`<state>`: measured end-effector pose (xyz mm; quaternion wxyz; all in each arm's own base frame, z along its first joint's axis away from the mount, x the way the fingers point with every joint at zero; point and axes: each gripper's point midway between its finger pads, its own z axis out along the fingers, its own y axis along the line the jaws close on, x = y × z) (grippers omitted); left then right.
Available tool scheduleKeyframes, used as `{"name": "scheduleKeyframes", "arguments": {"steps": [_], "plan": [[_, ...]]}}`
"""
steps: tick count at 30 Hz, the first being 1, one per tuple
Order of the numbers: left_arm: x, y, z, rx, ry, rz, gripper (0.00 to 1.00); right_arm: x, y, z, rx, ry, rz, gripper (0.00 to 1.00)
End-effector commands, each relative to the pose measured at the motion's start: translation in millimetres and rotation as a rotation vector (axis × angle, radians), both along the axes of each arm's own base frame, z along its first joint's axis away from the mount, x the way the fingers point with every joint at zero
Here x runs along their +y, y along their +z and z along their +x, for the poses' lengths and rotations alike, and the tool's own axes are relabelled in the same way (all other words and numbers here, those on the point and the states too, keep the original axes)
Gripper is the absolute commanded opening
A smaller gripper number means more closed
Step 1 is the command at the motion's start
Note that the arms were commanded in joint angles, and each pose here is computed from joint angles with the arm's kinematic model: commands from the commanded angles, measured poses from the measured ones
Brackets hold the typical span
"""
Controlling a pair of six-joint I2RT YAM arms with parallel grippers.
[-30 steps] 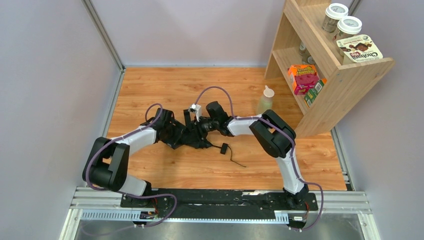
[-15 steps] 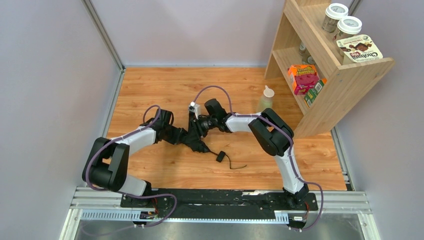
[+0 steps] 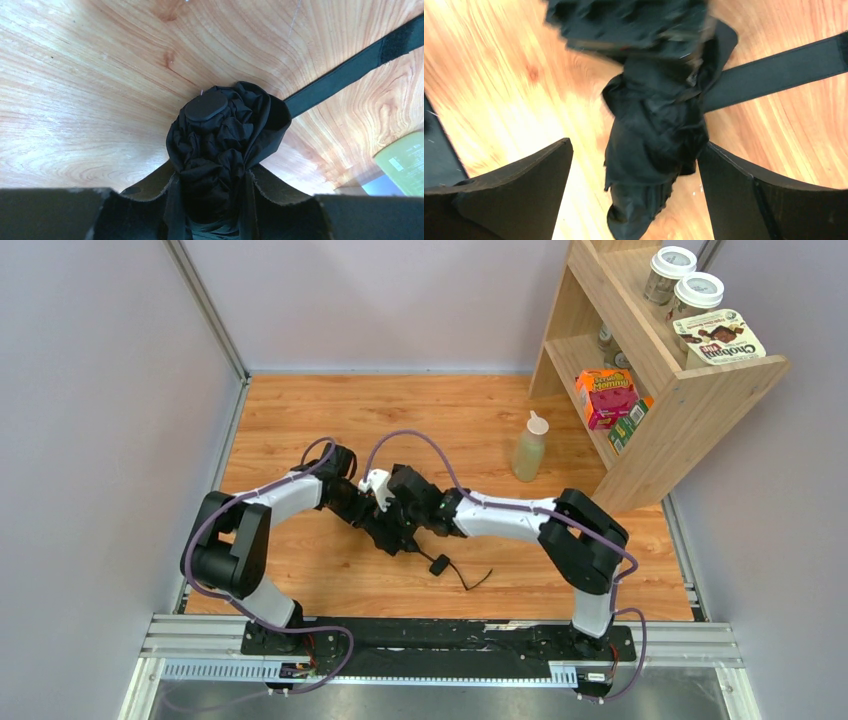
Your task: Put away the umbrella
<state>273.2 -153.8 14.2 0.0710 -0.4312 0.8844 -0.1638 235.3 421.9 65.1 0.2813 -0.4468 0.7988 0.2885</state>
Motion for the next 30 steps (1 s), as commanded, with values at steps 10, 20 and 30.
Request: {"name": "scheduleKeyframes", "arguments": {"steps": [10,20,30], "plan": [[62,-46,-105,0.419,-0.081,0.294,0.0,4,-20,31,-0.588,-0.191,-0.289,0.85],[62,-34,-92,0.319,-0.107,0.29,0.0,-32,-88,14,-0.299,-0.162,-0.406,0.02],[49,1,-38,-0.047,-0.164,0.229,0.64,-39,-128,-49,0.355,-0.09,-0.136,0.0]]}}
